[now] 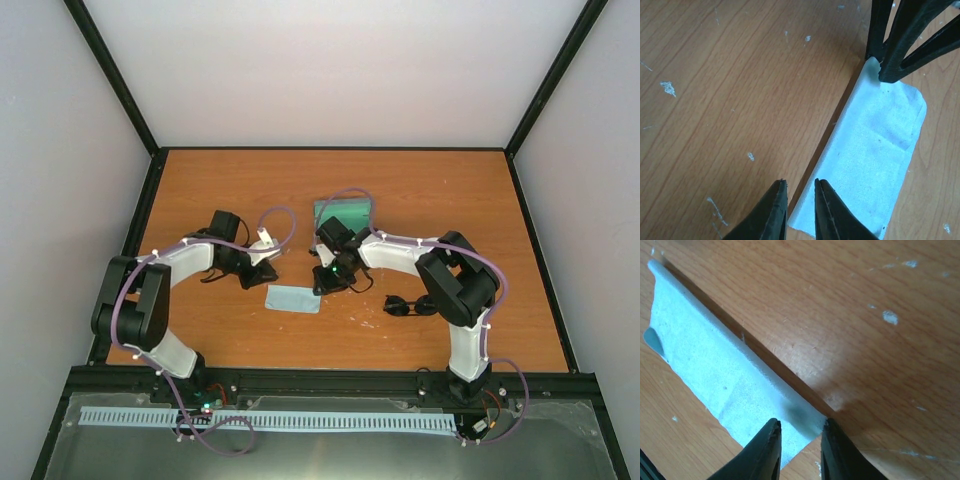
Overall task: Organize the sunglasses
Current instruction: Pick up the glasses cleaning cloth from the center of the board.
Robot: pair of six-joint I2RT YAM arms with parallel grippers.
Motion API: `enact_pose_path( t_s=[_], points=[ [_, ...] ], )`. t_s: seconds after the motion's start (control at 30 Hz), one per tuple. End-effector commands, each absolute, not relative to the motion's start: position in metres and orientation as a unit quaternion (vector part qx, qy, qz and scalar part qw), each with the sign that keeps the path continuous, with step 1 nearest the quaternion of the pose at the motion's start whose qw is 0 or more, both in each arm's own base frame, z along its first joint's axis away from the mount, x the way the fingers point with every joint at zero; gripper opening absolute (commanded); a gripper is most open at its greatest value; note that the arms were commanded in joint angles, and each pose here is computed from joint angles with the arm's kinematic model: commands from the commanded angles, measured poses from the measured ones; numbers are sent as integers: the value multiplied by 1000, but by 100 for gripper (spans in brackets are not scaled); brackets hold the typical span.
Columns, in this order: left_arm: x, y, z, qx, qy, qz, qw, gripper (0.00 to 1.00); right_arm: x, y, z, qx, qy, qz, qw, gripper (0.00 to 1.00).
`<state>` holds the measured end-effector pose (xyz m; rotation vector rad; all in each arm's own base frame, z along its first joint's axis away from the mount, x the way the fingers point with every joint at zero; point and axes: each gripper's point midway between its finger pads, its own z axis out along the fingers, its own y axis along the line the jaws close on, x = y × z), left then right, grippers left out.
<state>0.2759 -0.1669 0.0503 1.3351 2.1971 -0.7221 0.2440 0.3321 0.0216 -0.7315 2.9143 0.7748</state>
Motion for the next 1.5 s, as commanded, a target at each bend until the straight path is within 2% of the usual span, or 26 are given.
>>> enact_pose_path(
  t_s=[0.0,0.1,0.13,0.2,0.87,1.13,1.47],
  points=[
    [276,-164,41,501,795,-255,229,19,227,320,2,-234,947,221,-13,18],
    [272,-164,38,505,793,-260,221,25,228,319,1,-233,948,216,-10,7],
    [271,-164,38,507,792,-261,219,29,228,318,1,-233,949,214,-9,5],
    [270,-163,35,510,792,-259,216,32,230,318,1,-232,950,211,-6,3],
    [267,-150,5,520,803,-225,186,35,234,316,1,-226,953,203,3,3],
    [259,-147,-5,522,804,-225,172,24,233,314,1,-223,954,199,3,3],
    [243,-146,-1,524,802,-235,165,26,233,314,-1,-221,954,200,3,3]
  ],
)
